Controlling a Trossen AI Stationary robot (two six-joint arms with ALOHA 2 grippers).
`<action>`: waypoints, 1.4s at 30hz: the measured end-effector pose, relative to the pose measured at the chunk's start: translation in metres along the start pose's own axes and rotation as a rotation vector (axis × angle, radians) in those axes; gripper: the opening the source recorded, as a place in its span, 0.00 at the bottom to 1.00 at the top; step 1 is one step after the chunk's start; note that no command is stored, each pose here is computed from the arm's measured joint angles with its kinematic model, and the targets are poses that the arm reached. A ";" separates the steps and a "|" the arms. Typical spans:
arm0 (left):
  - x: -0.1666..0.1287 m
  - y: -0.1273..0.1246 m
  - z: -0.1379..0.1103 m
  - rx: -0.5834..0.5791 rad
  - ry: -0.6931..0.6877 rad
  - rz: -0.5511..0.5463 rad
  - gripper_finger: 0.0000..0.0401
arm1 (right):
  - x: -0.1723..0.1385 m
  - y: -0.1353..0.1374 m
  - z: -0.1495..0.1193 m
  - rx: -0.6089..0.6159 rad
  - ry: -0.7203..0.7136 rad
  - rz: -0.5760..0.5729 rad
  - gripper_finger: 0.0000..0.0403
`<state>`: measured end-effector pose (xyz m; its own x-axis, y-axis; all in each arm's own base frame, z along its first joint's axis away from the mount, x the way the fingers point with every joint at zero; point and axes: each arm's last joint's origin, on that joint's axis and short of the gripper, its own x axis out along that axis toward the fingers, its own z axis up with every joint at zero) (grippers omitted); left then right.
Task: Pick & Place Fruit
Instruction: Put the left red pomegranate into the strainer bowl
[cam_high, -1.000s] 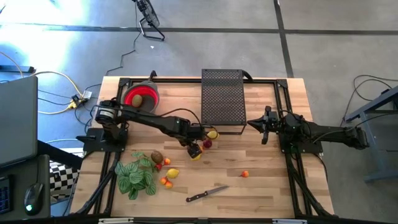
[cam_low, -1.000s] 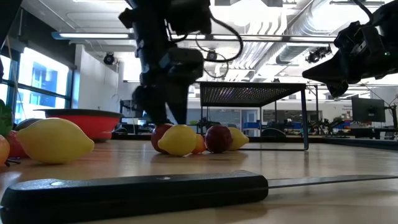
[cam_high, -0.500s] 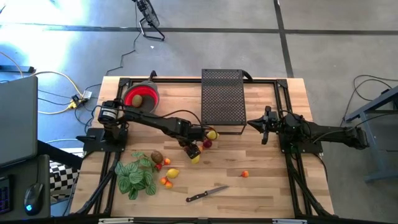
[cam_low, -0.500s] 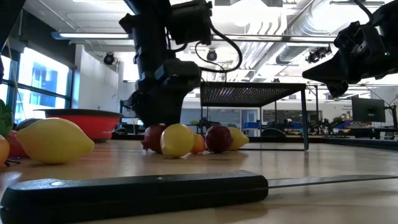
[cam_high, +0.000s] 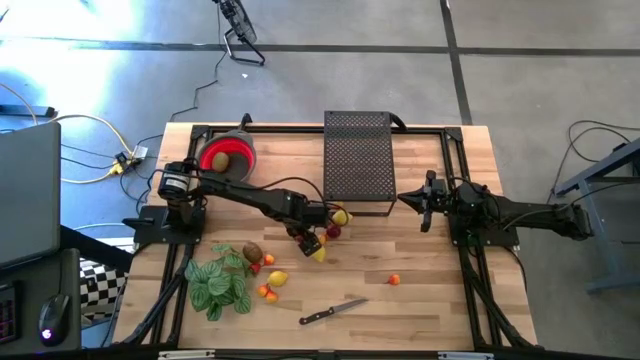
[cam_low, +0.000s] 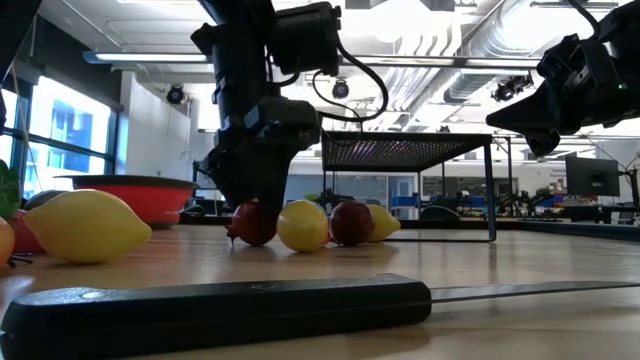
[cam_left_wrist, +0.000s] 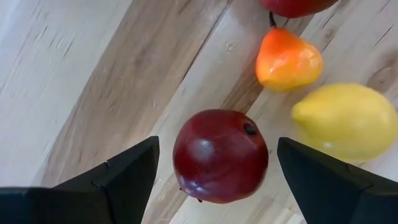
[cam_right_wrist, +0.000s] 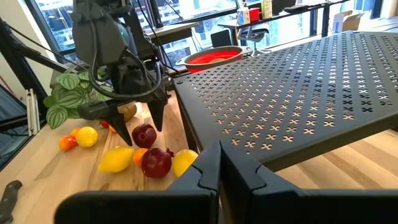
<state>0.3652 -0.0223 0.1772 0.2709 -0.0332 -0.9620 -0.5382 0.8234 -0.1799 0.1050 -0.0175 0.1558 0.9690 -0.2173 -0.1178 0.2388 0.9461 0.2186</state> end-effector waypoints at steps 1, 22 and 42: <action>0.000 0.000 0.000 0.000 0.000 0.000 0.80 | 0.000 0.000 0.000 0.000 0.000 0.000 0.00; 0.000 0.002 -0.002 0.079 0.020 0.016 0.80 | 0.000 0.000 0.000 0.000 0.000 0.000 0.00; 0.000 0.001 -0.001 0.079 0.005 0.017 0.80 | 0.000 0.000 0.000 0.000 -0.001 -0.001 0.00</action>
<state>0.3638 -0.0218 0.1770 0.2582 -0.0218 -0.9659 -0.4781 0.8659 -0.1473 0.1050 -0.0175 0.1558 0.9686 -0.2188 -0.1176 0.2402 0.9458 0.2184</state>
